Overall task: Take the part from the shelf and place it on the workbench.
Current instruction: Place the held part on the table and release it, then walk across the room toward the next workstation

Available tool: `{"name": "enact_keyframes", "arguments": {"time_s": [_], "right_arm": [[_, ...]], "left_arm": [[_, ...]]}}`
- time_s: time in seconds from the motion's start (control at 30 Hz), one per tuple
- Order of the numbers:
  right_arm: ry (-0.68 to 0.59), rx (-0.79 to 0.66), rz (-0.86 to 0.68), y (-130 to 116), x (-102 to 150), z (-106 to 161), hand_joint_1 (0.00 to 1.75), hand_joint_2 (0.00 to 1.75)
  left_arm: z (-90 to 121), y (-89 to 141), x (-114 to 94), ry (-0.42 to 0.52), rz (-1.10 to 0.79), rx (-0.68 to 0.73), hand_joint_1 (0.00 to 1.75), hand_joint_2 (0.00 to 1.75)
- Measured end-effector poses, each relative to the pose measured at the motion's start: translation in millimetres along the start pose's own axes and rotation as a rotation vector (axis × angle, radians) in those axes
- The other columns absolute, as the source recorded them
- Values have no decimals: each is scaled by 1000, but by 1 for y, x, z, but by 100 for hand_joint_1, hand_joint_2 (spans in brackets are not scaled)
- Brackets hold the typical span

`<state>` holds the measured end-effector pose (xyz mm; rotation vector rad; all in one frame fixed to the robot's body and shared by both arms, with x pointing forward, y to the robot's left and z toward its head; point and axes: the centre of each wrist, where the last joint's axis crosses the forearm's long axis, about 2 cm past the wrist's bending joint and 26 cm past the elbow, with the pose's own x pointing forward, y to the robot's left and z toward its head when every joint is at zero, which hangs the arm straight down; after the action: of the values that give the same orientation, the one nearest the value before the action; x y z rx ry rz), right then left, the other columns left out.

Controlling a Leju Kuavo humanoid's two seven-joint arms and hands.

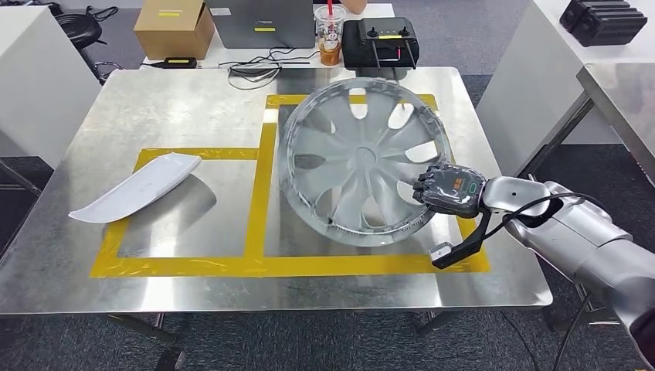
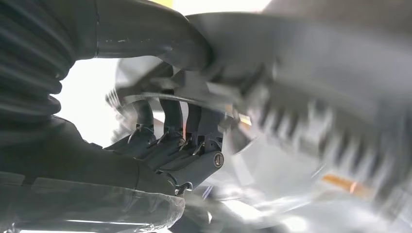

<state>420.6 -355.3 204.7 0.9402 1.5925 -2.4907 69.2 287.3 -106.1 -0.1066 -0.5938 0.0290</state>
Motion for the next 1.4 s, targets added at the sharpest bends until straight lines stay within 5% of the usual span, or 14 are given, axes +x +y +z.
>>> {"name": "enact_keyframes", "arguments": {"time_s": [0.1,0.23,0.27,0.4,1.0,1.4], "right_arm": [[-23,-38,-1,3,5,1,124,175],[-25,-56,-12,4,7,0,0,0],[-20,-64,-12,2,6,-1,0,0],[-17,-87,-12,-4,4,-8,0,0],[13,-121,-20,-18,-1,-29,0,0],[282,-344,-65,-18,4,-36,0,0]], "left_arm": [[0,0,0,1,-3,3,0,175],[0,0,0,2,-17,15,0,175],[0,0,-1,2,-20,19,0,175],[0,0,-1,10,-25,25,0,0],[1,4,-2,24,1,74,0,0],[2,0,-6,35,56,99,0,0]]}}
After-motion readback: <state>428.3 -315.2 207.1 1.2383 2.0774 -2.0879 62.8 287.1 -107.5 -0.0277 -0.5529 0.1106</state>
